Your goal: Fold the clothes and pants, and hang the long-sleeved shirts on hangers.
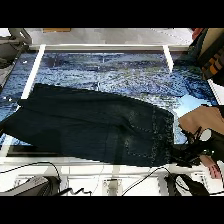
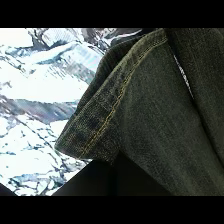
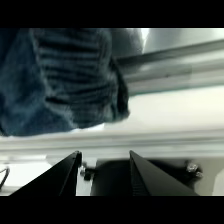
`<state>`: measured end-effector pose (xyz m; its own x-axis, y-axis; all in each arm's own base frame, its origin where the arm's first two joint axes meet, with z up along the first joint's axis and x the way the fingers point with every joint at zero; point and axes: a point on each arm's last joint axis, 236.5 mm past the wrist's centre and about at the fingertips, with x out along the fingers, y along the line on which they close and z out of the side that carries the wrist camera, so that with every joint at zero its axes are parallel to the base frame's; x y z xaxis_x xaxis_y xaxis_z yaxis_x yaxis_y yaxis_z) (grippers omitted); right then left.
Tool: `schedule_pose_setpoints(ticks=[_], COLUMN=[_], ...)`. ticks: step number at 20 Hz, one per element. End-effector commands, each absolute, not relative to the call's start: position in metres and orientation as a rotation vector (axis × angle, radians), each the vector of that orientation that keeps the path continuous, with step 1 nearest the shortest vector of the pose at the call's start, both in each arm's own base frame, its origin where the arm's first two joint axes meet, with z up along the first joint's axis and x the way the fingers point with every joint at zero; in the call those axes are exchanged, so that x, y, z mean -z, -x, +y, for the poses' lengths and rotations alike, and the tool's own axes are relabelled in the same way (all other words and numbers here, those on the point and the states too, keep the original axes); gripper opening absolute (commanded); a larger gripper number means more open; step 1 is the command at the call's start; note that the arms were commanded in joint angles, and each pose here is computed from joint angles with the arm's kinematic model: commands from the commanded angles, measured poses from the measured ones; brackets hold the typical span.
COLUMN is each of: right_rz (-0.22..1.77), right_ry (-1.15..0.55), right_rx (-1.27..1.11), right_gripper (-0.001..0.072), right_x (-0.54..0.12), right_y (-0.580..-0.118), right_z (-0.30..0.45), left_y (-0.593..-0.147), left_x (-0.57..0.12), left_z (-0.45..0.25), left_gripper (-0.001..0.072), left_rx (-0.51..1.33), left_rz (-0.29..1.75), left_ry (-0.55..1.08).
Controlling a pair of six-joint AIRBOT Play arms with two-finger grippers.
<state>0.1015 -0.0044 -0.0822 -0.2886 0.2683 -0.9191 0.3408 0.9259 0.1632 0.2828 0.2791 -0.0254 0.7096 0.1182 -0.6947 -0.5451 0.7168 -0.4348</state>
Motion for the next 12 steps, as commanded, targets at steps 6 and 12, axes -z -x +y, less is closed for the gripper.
schedule_pose_setpoints(ticks=[6,12], right_rz=[1.766,2.011], right_ry=[-0.578,-0.621], right_rx=[0.035,-0.163], right_gripper=[0.0400,0.0038], right_x=[0.095,0.104], right_y=[-0.145,-0.111], right_z=[0.012,0.035], left_y=[-0.283,-0.286], left_x=[0.025,0.022], left_z=[0.277,0.254], left_gripper=[0.0021,0.0020], left_rx=[-0.392,-0.304], left_rz=[0.694,0.717], left_ry=[0.681,0.714])
